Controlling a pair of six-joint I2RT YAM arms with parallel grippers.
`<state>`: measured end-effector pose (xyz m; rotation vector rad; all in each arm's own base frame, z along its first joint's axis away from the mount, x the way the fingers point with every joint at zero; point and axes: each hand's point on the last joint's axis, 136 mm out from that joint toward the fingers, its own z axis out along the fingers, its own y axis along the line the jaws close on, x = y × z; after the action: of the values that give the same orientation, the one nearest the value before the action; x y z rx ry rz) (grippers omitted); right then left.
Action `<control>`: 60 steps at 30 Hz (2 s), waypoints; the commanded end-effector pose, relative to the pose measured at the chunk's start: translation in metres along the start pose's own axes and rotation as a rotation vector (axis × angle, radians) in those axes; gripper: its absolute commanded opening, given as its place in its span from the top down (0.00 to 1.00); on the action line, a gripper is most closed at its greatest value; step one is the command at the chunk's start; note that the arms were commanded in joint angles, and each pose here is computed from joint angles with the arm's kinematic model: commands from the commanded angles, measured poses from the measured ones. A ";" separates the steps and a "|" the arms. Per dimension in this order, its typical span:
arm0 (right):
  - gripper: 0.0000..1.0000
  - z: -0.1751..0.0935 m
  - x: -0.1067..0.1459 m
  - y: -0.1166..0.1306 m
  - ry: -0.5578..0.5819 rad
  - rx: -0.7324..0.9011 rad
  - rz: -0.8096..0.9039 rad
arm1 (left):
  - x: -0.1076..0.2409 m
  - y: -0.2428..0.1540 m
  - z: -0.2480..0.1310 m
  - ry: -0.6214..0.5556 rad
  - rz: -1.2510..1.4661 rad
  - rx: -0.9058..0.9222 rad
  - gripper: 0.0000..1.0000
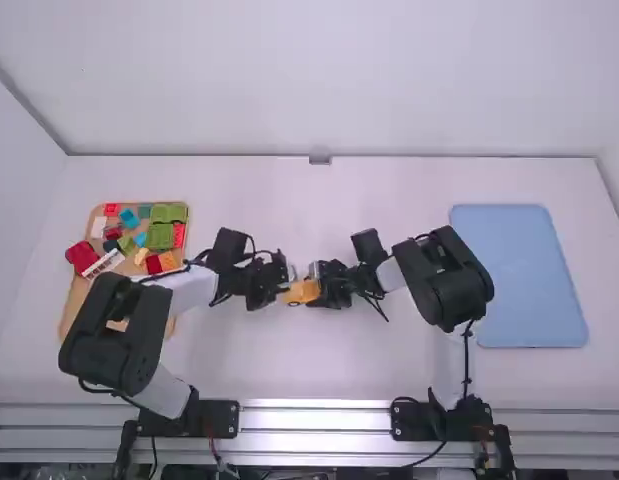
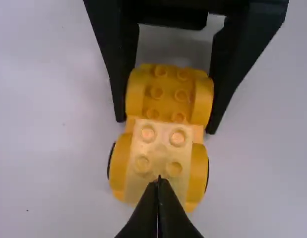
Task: Assemble lego blocks to make yellow taxi
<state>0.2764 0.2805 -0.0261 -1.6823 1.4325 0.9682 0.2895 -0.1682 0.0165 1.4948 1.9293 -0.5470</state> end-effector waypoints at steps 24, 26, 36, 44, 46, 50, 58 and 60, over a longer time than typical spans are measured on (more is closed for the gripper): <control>0.43 0.003 0.001 0.002 -0.003 -0.012 0.006 | -0.020 0.020 0.006 -0.033 -0.021 -0.036 0.98; 0.43 0.003 0.002 0.002 -0.003 -0.011 0.005 | -0.026 0.021 0.001 -0.045 0.000 -0.036 0.98; 0.43 0.003 0.001 0.002 -0.003 -0.012 0.005 | -0.045 0.001 -0.001 -0.135 0.045 0.062 0.98; 0.43 0.003 0.001 0.002 -0.003 -0.011 0.005 | -0.024 -0.014 0.002 -0.054 0.027 0.112 0.98; 0.43 0.003 0.001 0.002 -0.006 -0.013 0.005 | -0.016 -0.011 0.007 -0.023 0.009 0.103 0.98; 0.44 0.003 0.001 0.002 -0.006 -0.014 0.006 | -0.008 -0.009 0.016 -0.012 -0.020 0.108 0.98; 0.43 0.003 0.001 0.002 -0.006 -0.014 0.007 | 0.000 -0.013 0.026 -0.002 -0.031 0.131 0.98; 0.43 0.003 0.001 0.002 -0.006 -0.014 0.006 | 0.004 -0.011 0.027 0.035 -0.058 0.112 0.98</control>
<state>0.2818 0.2754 -0.0264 -1.6648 1.4513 0.9567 0.2913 -0.1942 0.0221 1.5090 1.8680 -0.7262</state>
